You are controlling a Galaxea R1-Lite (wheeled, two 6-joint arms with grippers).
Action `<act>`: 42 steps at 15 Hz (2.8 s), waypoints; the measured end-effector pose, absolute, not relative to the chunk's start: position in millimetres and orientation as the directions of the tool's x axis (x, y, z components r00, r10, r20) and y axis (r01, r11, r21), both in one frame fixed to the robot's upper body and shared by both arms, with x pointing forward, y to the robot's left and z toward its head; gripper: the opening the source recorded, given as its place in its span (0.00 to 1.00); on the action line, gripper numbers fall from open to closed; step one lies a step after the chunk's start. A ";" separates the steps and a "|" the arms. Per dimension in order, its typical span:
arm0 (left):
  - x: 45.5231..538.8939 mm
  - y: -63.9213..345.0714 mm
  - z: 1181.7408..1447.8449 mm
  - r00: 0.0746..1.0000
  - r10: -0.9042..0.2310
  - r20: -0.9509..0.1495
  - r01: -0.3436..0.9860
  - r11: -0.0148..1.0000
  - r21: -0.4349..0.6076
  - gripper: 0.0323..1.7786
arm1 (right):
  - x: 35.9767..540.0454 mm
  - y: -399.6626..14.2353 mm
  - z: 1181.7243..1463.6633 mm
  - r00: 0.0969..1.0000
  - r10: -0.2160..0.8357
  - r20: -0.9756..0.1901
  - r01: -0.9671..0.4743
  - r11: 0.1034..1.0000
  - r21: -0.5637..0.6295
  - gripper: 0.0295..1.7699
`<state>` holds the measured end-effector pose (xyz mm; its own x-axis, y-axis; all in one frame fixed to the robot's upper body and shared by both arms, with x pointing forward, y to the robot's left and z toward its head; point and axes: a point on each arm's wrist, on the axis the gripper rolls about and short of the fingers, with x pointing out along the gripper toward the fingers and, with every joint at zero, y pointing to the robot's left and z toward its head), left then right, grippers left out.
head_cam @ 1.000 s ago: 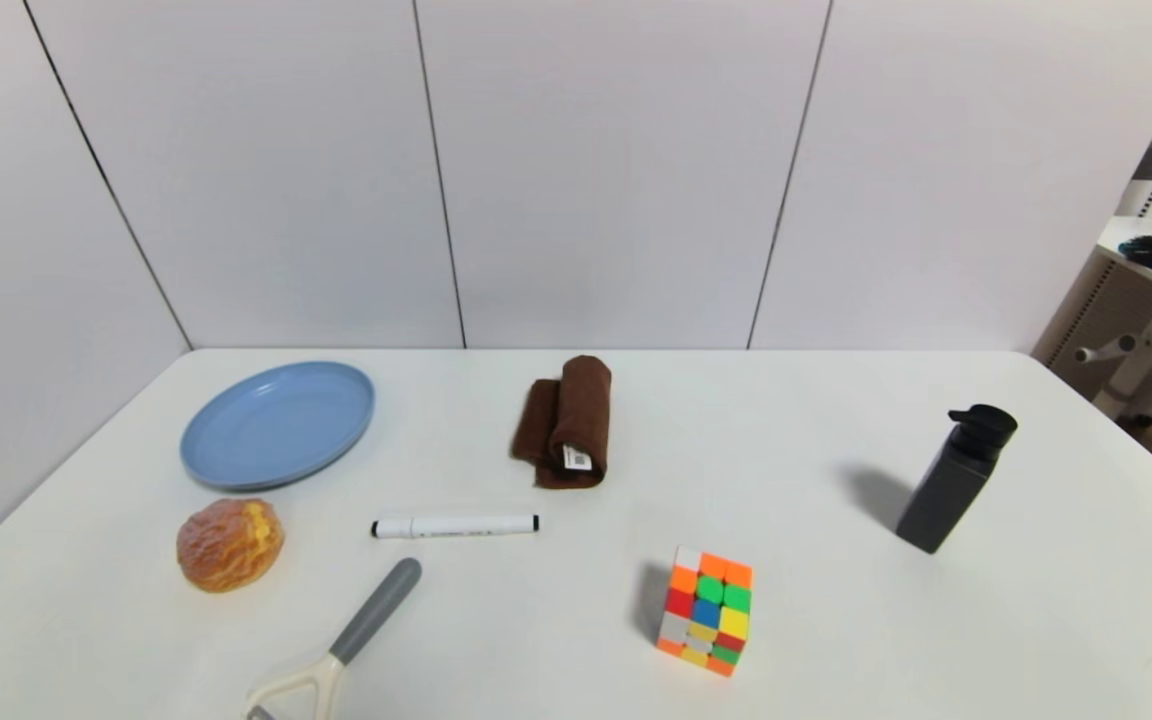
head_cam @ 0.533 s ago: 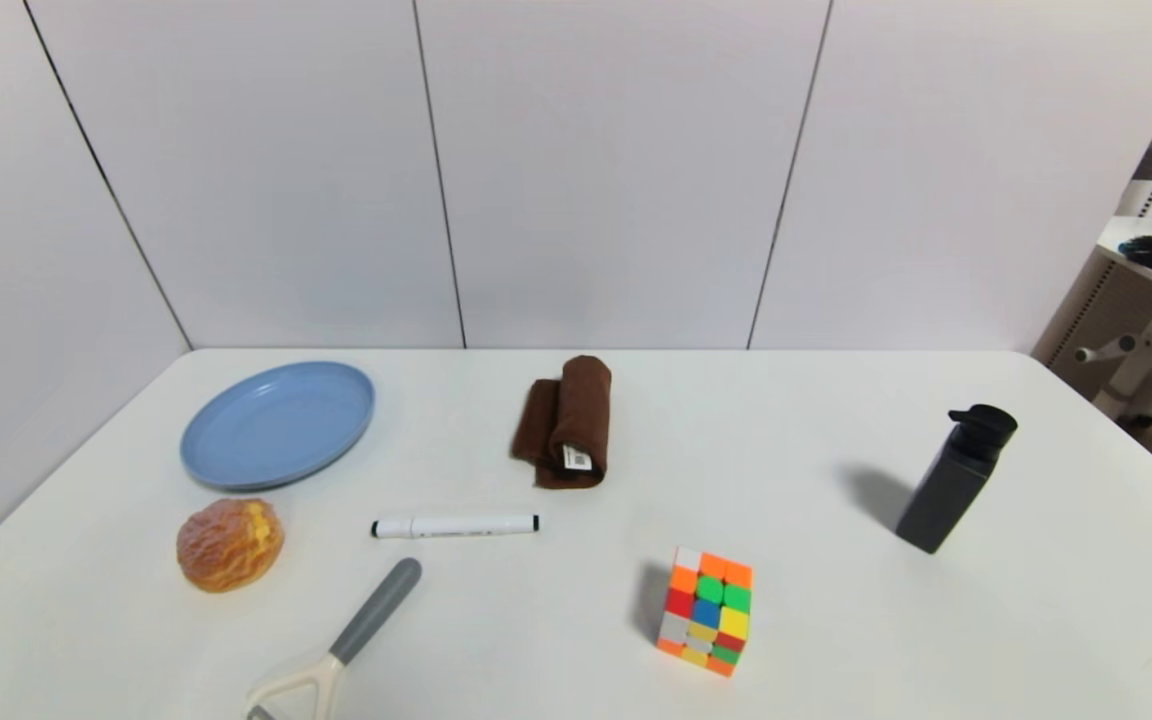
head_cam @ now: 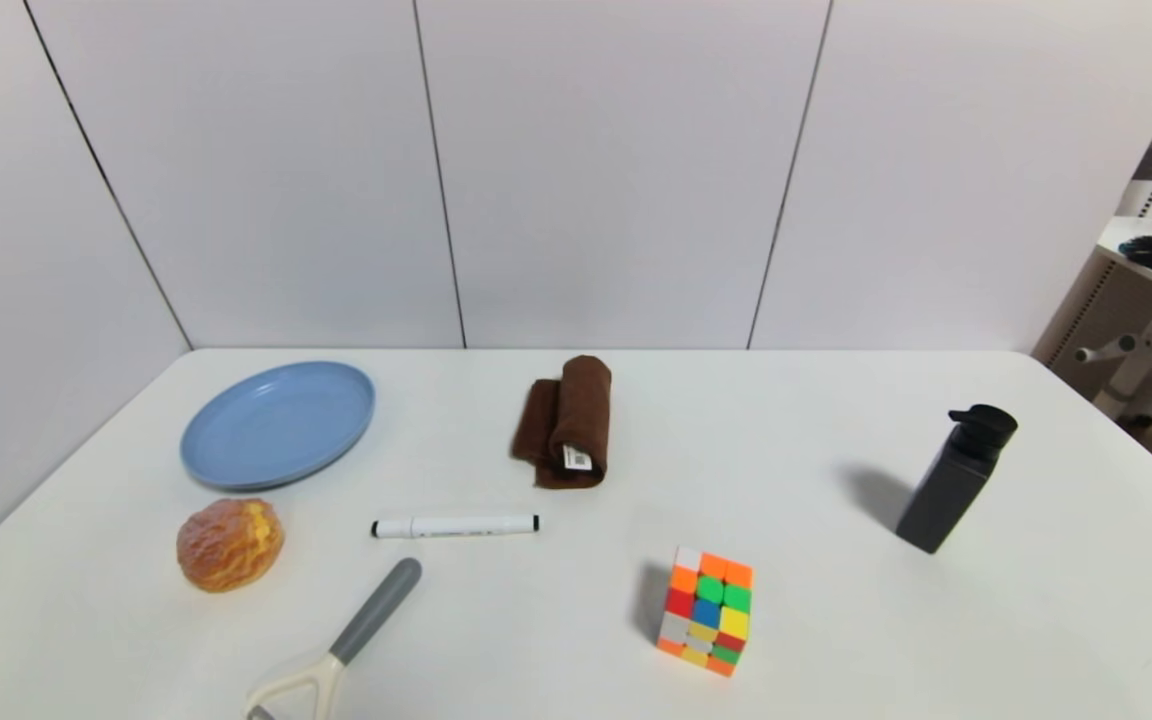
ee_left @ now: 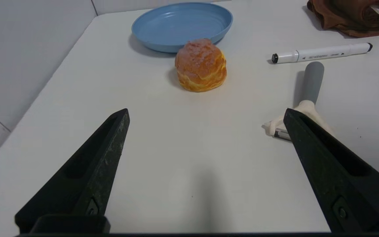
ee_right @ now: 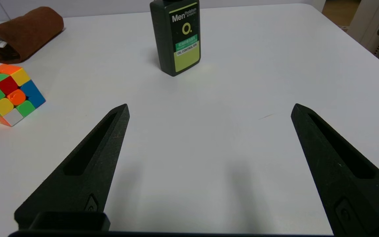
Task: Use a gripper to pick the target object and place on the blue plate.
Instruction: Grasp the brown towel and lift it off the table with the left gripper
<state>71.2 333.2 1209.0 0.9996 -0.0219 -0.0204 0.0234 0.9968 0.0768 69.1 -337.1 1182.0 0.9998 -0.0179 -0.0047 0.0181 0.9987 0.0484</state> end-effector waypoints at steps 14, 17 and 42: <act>246.7 262.0 1435.6 0.839 -0.536 -0.096 0.541 0.803 0.250 0.95 | 69.1 -337.1 1182.0 1.000 -0.017 -0.005 0.017 0.999 0.049 0.96; 295.4 219.0 1432.5 0.781 -0.602 -0.165 0.624 0.749 0.224 0.95 | 69.1 -337.1 1182.0 1.000 -0.017 -0.005 0.017 0.999 0.049 0.96; 428.0 34.0 1277.3 0.850 -0.149 -0.505 0.214 0.974 0.073 0.95 | 69.1 -337.1 1182.0 1.000 -0.017 -0.005 0.017 0.999 0.048 0.96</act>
